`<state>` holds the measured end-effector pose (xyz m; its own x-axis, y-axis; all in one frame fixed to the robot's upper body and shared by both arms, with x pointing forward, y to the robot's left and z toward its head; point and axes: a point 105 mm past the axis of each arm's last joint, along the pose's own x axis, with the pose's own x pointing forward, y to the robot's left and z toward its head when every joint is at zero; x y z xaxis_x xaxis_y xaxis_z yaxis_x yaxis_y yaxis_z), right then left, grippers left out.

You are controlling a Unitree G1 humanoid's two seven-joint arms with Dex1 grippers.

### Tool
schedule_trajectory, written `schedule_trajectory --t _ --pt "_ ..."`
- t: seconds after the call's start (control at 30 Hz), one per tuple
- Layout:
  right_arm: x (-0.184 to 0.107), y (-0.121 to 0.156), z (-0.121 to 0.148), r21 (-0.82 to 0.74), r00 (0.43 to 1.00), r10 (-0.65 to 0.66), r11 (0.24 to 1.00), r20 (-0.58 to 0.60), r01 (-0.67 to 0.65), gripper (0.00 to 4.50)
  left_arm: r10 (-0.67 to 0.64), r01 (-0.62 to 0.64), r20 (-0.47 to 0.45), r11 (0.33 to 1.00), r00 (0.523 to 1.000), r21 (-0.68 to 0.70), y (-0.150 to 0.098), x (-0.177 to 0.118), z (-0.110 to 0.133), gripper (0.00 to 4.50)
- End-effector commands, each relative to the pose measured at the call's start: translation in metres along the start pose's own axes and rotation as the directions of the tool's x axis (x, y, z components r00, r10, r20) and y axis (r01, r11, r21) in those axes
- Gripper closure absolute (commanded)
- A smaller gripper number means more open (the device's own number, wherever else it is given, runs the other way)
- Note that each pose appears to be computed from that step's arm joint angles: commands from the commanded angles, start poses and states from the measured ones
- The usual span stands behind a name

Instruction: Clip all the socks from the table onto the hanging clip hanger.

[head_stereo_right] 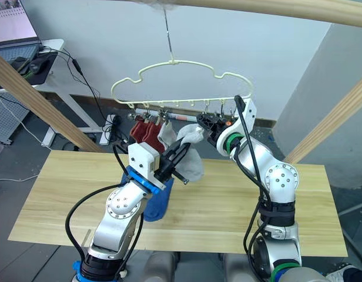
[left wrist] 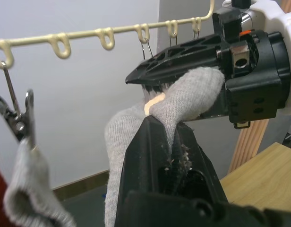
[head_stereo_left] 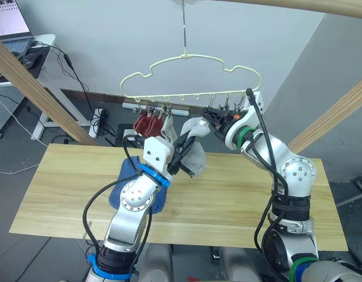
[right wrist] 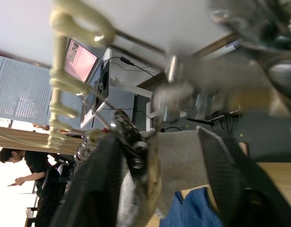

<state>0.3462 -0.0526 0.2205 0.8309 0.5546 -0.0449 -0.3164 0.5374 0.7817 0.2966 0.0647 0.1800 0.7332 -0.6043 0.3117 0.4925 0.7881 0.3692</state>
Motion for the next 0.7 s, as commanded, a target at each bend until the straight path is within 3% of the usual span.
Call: schedule_trajectory --t 0.03,0.1,0.43,0.6,0.7 --pt "-0.009 0.018 0.011 -0.069 0.993 0.113 0.991 0.027 -0.110 0.60 -0.014 0.014 0.047 1.000 0.999 0.009 -0.003 0.002 0.010 4.50" --pt "-0.012 0.019 0.013 -0.112 0.991 0.129 0.986 0.022 -0.126 0.02 -0.017 0.016 0.048 1.000 0.999 0.007 -0.003 0.004 0.009 4.50" --pt "-0.040 0.025 0.018 -0.362 0.978 0.206 0.909 -0.043 -0.208 0.02 -0.008 0.008 0.023 1.000 1.000 -0.020 0.004 0.010 0.000 4.50" --pt "-0.055 0.020 0.017 -0.529 0.981 0.190 0.830 -0.030 -0.177 0.00 -0.028 0.028 0.006 0.996 1.000 -0.081 0.004 0.009 -0.004 3.06" --pt "-0.057 0.003 0.009 -0.634 0.993 0.108 0.771 0.047 -0.054 0.00 -0.051 0.028 -0.088 0.968 0.995 -0.249 -0.002 -0.004 -0.023 2.11"
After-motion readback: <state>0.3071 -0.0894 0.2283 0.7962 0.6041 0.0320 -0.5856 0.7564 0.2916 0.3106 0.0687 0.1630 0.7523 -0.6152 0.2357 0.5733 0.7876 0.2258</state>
